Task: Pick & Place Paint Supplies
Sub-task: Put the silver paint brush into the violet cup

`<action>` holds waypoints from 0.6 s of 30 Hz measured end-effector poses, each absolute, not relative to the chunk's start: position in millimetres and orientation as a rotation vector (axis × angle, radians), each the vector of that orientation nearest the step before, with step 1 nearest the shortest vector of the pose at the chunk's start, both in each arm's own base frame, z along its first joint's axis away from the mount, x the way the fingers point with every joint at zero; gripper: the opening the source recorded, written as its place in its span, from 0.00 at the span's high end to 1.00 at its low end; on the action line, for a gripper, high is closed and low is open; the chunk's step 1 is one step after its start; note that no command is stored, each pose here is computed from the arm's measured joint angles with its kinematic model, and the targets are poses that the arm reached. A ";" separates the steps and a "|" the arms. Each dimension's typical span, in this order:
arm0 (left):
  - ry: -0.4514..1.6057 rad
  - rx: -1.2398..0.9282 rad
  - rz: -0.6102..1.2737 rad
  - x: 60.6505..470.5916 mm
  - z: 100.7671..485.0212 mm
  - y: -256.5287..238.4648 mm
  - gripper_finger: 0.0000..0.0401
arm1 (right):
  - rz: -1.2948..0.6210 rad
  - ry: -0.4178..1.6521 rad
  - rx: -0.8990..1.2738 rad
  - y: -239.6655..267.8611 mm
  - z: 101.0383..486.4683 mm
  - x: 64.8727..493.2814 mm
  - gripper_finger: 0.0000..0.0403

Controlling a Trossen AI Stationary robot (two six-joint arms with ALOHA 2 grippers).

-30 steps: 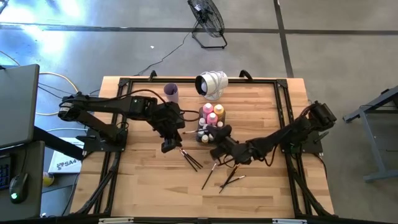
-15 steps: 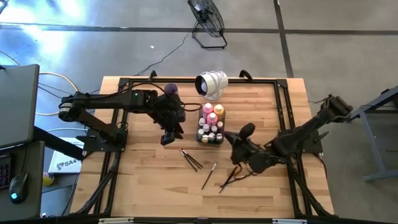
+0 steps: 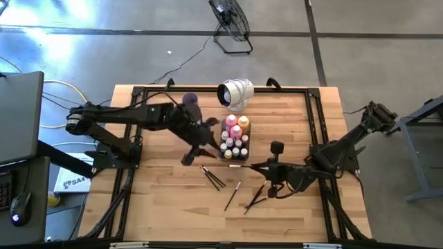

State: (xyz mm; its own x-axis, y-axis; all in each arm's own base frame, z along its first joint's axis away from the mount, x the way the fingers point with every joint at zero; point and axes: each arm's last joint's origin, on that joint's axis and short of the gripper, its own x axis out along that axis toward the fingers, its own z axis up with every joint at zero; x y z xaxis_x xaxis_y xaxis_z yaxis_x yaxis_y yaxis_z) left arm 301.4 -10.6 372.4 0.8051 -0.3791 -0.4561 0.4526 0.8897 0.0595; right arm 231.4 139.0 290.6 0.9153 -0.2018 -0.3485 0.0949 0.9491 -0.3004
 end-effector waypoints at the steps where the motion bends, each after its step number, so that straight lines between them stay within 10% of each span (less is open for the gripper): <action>1: 0.444 0.209 -0.465 301.7 371.9 -13.0 0.67 | -0.164 0.377 -0.278 140.4 291.3 230.4 0.99; 18: 0.280 0.233 -0.704 357.8 338.5 -24.3 0.67 | -0.103 0.224 -0.234 167.4 308.8 213.5 0.99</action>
State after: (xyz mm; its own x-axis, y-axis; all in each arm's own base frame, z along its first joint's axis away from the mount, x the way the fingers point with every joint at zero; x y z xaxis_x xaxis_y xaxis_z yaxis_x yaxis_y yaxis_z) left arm 357.8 -24.3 338.5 0.7279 -0.6014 -0.3293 0.6632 0.7395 0.1157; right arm 213.5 167.4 308.8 0.9699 -0.1268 -0.2080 0.0749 0.9677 -0.2407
